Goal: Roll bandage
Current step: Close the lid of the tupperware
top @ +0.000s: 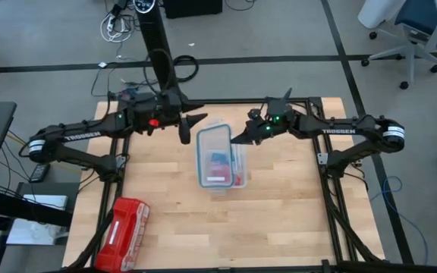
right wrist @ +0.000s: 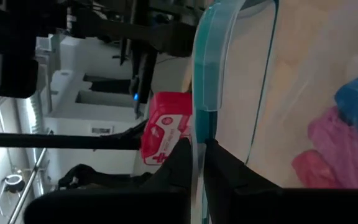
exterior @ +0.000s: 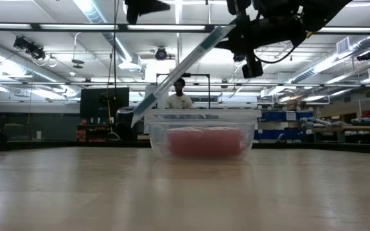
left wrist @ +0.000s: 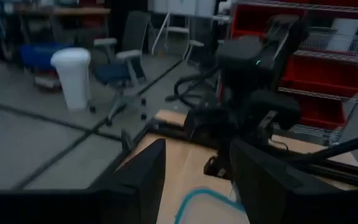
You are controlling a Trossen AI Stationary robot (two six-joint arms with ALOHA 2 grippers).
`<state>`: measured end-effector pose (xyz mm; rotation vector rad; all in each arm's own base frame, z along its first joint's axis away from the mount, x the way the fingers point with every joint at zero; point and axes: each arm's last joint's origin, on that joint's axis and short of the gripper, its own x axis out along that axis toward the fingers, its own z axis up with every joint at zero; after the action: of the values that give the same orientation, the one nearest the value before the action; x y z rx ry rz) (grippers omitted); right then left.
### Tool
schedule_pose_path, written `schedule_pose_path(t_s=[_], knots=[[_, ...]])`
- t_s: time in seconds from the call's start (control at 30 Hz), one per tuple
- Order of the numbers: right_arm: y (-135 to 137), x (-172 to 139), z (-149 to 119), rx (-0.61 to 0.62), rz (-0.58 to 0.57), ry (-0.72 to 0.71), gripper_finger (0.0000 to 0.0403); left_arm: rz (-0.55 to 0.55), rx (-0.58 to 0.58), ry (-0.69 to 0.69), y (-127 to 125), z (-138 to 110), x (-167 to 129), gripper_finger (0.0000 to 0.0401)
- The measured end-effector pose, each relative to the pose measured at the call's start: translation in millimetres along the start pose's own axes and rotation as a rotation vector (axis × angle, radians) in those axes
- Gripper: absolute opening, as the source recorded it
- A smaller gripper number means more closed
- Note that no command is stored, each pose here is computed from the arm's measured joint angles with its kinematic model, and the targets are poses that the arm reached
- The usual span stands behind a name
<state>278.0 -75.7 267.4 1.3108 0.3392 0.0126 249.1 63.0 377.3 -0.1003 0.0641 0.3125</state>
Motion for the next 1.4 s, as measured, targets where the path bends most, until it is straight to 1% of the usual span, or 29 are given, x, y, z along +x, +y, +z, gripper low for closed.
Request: schedule_pose_path(t_s=[0.13,0.23,0.3,0.43,0.53,0.73,0.93,1.13,1.3,1.4], knots=[[-0.5,2.7,-3.9,0.019,-0.005,0.016,0.002,0.003,-0.06,0.005,2.3,-21.1,-4.0,0.0169],[2.2,-2.2,-5.1,0.023,-0.013,0.014,0.0019,-0.01,-0.085,0.008,3.1,-30.7,-9.7,0.0159],[1.9,-6.9,-6.5,0.029,-0.048,0.011,0.0018,-0.042,-0.088,0.043,1.9,-39.1,-12.2,0.0157],[-5.8,-12.0,-11.1,0.053,-0.151,0.03,0.002,-0.074,-0.084,0.095,-2.2,-46.3,-12.7,0.0157],[-10.9,-13.6,-13.7,0.061,-0.207,0.046,0.002,-0.08,-0.074,0.106,-4.1,-47.6,-12.9,0.0157],[-18.9,-16.0,-15.2,0.052,-0.308,0.017,0.0021,-0.074,-0.066,0.106,-4.1,-47.8,-12.8,0.0157],[-26.5,-20.1,-14.7,0.063,-0.397,-0.007,0.002,-0.126,-0.068,0.124,-5.5,-48.9,-13.2,0.0157],[-35.3,-24.4,-18.2,0.054,-0.521,-0.016,0.0021,-0.128,-0.064,0.131,-5.6,-49.6,-13.2,0.0157],[-40.2,-26.9,-16.0,0.032,-0.571,-0.029,0.0021,-0.133,-0.065,0.133,-5.8,-50.0,-12.5,0.0157],[-45.2,-25.2,-13.2,0.039,-0.601,-0.044,0.0023,-0.15,-0.067,0.14,-6.3,-50.9,-11.7,0.0157]])
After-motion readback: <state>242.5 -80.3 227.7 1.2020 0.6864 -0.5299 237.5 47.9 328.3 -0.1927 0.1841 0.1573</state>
